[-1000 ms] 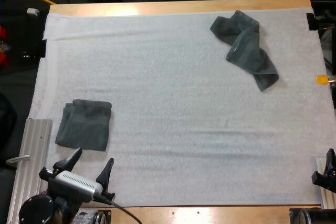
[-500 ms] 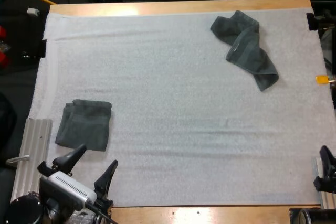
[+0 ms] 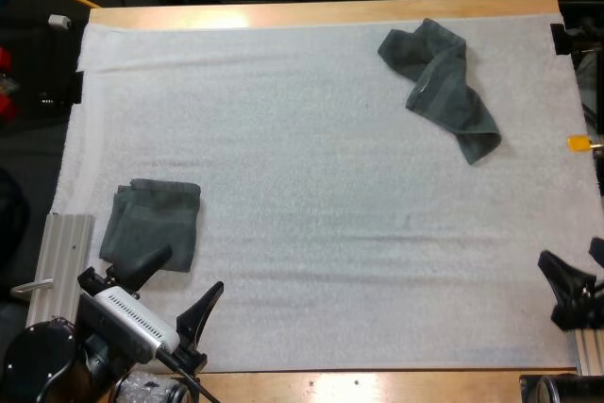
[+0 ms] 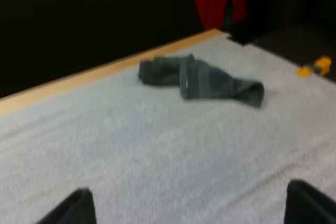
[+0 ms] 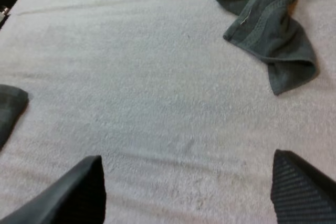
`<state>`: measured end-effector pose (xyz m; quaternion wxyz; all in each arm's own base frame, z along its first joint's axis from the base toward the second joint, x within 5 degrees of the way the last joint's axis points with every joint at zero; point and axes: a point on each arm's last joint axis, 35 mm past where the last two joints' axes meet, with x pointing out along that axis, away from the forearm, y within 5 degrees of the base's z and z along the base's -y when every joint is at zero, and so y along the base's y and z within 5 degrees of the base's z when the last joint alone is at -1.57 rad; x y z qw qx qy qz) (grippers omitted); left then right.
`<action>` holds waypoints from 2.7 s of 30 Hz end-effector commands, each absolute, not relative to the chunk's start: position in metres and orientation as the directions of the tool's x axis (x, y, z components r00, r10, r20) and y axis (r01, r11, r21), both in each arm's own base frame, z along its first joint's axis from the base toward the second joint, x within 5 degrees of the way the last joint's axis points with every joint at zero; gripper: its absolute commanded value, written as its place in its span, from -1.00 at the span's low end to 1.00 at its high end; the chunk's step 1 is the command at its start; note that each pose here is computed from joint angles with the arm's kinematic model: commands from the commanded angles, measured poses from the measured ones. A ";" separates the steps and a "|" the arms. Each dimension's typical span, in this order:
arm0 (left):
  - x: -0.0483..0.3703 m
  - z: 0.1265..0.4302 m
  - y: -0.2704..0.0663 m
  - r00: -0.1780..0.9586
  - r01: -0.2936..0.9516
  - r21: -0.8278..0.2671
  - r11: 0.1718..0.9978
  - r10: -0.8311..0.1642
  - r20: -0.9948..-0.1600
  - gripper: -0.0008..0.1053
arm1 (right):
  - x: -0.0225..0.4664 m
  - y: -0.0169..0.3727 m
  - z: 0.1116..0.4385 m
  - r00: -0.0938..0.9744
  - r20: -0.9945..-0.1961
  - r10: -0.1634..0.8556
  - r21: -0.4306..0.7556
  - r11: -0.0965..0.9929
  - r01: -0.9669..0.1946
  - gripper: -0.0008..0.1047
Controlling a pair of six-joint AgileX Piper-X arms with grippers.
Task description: Pick towel from pile, fold and stack
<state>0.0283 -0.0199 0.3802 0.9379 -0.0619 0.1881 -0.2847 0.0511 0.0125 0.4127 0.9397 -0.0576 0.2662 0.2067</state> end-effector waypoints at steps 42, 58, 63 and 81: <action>0.028 0.383 -0.020 0.764 0.517 -0.232 0.824 -0.566 -0.309 0.34 | 0.357 0.006 0.234 0.580 -0.782 0.229 0.394 0.902 0.176 0.23; 0.024 0.374 -0.019 0.735 0.495 -0.263 0.828 -0.561 -0.381 0.34 | 0.385 0.007 0.148 0.470 -0.850 0.240 0.402 0.871 0.283 -0.10; 0.024 0.374 -0.019 0.735 0.490 -0.274 0.828 -0.561 -0.381 0.34 | 0.385 0.007 0.144 0.464 -0.853 0.240 0.407 0.861 0.304 -0.65; 0.024 0.374 -0.019 0.735 0.489 -0.274 0.828 -0.561 -0.381 0.34 | 0.381 0.030 0.208 0.642 -0.760 0.107 0.234 0.965 0.116 -0.99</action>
